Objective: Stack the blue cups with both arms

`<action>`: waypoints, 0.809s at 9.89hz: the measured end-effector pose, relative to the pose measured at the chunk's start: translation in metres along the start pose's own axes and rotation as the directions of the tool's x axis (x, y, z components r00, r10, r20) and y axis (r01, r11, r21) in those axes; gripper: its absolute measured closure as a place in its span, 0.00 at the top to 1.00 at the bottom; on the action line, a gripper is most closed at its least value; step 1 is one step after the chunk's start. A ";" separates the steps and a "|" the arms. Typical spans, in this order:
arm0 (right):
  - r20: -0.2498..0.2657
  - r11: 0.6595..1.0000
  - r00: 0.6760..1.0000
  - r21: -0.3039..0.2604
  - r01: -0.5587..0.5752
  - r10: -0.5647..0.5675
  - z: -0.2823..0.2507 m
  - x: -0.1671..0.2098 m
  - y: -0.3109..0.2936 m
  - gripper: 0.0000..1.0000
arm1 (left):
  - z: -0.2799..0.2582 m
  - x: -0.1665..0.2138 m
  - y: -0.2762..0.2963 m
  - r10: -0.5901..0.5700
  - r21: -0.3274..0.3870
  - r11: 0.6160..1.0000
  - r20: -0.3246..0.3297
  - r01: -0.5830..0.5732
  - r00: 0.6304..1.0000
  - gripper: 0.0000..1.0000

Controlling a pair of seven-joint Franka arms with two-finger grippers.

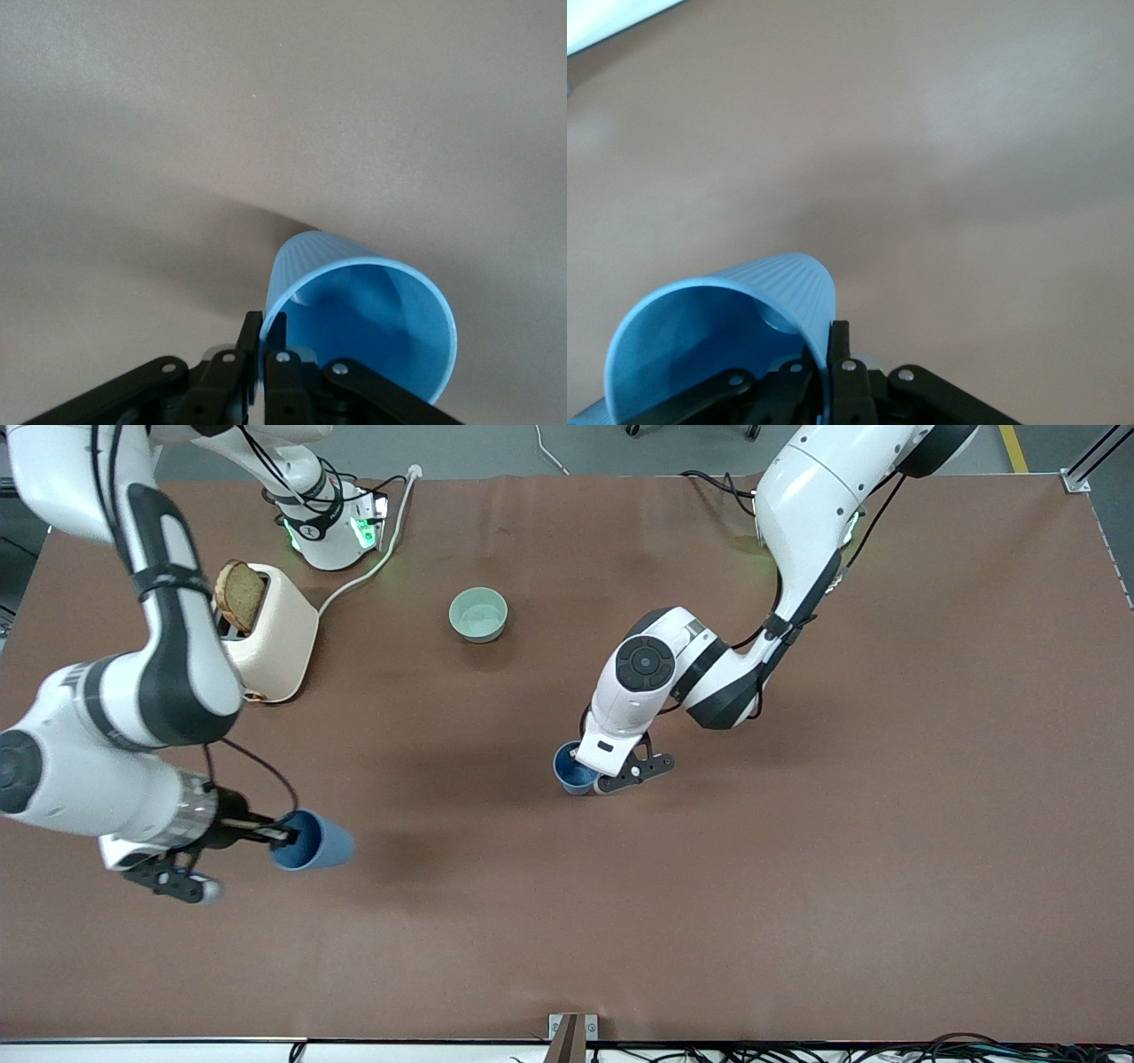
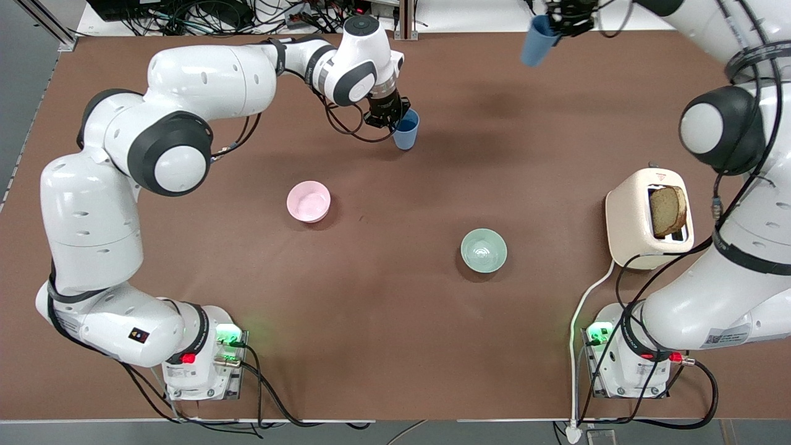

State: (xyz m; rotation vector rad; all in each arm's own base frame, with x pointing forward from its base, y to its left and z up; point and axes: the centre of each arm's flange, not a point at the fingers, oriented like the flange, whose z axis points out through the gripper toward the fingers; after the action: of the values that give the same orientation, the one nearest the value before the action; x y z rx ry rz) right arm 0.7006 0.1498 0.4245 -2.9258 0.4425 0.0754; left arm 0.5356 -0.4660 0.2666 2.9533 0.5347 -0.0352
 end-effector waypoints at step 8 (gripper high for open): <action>0.063 0.999 0.998 -0.044 0.002 0.001 0.041 -0.148 -0.172 0.04 | -0.191 0.016 -0.014 -0.047 0.041 0.998 -0.106 0.051 0.993 0.99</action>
State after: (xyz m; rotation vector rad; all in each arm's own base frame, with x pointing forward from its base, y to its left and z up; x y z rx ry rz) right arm 0.6099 0.3618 0.4253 -2.9567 0.4350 0.1794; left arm 0.5452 -0.4206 0.4530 2.9973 0.6282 0.1059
